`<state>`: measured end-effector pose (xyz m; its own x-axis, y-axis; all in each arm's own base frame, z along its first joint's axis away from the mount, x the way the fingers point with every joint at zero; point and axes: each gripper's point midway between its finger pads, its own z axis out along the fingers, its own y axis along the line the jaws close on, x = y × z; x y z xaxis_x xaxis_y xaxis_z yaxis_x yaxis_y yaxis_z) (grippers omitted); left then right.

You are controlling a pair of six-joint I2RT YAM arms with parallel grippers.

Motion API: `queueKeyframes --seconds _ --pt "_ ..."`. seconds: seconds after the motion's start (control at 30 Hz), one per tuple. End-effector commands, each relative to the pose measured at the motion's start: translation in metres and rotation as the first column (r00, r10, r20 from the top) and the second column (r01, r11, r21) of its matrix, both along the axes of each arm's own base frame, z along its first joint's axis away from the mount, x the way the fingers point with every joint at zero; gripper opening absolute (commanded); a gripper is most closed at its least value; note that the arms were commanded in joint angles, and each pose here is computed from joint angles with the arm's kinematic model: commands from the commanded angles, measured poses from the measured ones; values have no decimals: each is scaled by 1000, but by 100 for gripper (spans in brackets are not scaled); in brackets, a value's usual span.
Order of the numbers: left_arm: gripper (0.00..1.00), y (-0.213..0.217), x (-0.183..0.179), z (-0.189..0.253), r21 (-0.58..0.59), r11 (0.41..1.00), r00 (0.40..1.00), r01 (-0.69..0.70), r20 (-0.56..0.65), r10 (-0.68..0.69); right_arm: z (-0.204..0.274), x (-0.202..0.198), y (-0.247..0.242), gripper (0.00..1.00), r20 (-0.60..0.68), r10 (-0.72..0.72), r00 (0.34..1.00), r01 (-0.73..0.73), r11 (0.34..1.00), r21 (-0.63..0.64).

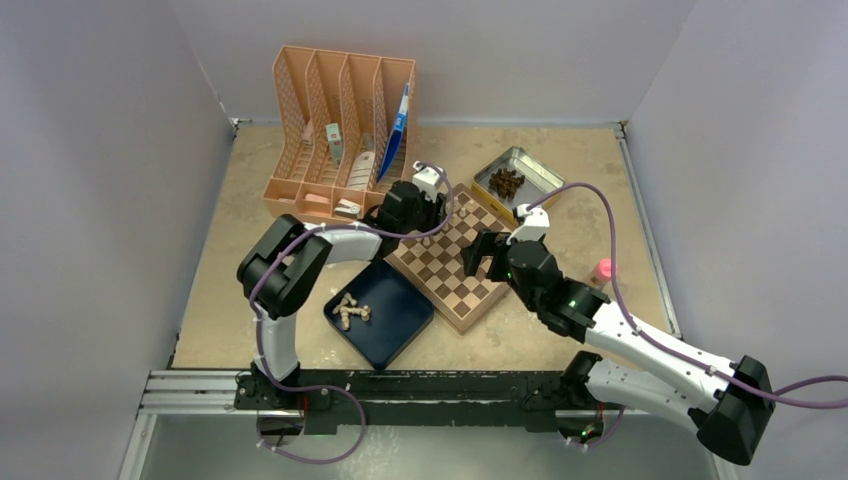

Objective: Set up the chess pieces on the board
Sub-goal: Place the chess piece on the chessboard.

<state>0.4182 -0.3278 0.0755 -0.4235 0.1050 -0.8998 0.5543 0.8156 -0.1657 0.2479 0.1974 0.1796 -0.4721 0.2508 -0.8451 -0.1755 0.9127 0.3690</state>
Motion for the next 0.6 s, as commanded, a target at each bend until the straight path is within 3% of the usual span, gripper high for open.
queueKeyframes --seconds 0.0,0.37,0.57 --pt "48 -6 9 47 -57 998 997 -8 75 12 12 5 7 99 31 9 999 -10 1000 30" --pt "67 8 0 85 -81 994 996 -70 51 74 19 2 12 99 45 39 998 -42 997 58" --pt "73 26 -12 91 -35 989 989 -141 -55 139 24 4 16 99 60 48 997 -52 996 70"
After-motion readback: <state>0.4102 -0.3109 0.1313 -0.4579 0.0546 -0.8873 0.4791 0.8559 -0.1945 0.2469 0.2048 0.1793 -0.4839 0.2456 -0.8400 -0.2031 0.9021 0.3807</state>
